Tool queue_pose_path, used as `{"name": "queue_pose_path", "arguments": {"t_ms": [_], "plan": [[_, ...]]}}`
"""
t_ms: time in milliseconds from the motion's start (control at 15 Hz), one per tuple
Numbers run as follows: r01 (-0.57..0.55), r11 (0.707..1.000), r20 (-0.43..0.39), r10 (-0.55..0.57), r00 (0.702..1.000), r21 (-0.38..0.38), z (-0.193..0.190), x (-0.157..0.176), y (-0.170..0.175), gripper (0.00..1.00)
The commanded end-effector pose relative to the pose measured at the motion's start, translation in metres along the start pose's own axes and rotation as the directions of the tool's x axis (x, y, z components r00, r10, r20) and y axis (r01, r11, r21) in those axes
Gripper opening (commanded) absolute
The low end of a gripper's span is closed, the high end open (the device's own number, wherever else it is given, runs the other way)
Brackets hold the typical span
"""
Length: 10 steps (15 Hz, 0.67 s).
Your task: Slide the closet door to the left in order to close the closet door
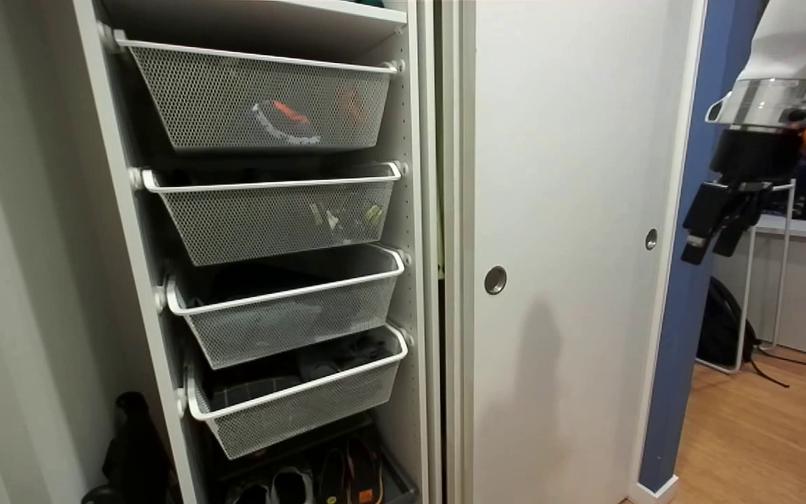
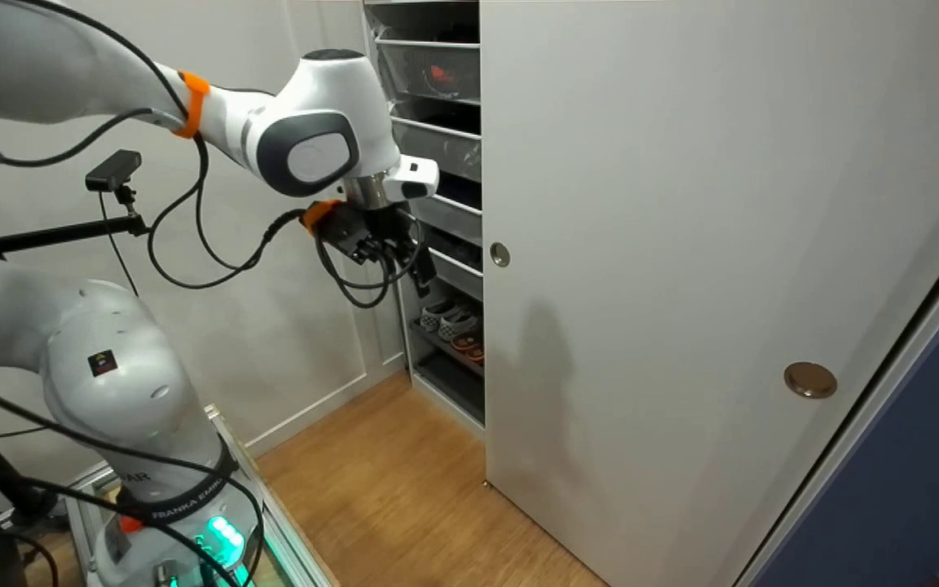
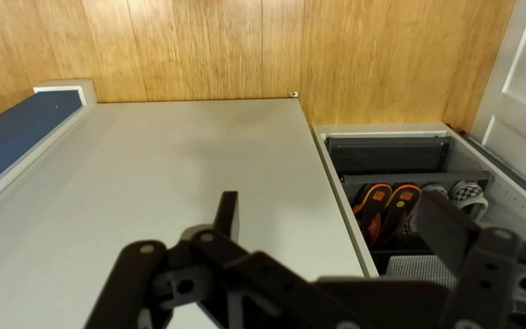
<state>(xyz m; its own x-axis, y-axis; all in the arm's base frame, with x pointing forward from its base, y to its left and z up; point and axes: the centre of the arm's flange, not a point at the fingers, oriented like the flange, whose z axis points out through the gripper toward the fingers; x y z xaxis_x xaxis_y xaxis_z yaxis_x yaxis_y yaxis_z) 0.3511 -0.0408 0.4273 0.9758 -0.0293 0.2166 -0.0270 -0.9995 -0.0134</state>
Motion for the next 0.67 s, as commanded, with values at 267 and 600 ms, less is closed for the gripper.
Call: {"name": "queue_pose_path", "arguments": {"t_ms": [267, 600], "plan": [[0.008, 1.000, -0.045, -0.008, 0.999, -0.003, 0.053, 0.032, -0.024, 1.00], [0.019, 1.000, -0.036, -0.019, 0.999, -0.007, 0.070, 0.049, -0.031, 1.00]]}}
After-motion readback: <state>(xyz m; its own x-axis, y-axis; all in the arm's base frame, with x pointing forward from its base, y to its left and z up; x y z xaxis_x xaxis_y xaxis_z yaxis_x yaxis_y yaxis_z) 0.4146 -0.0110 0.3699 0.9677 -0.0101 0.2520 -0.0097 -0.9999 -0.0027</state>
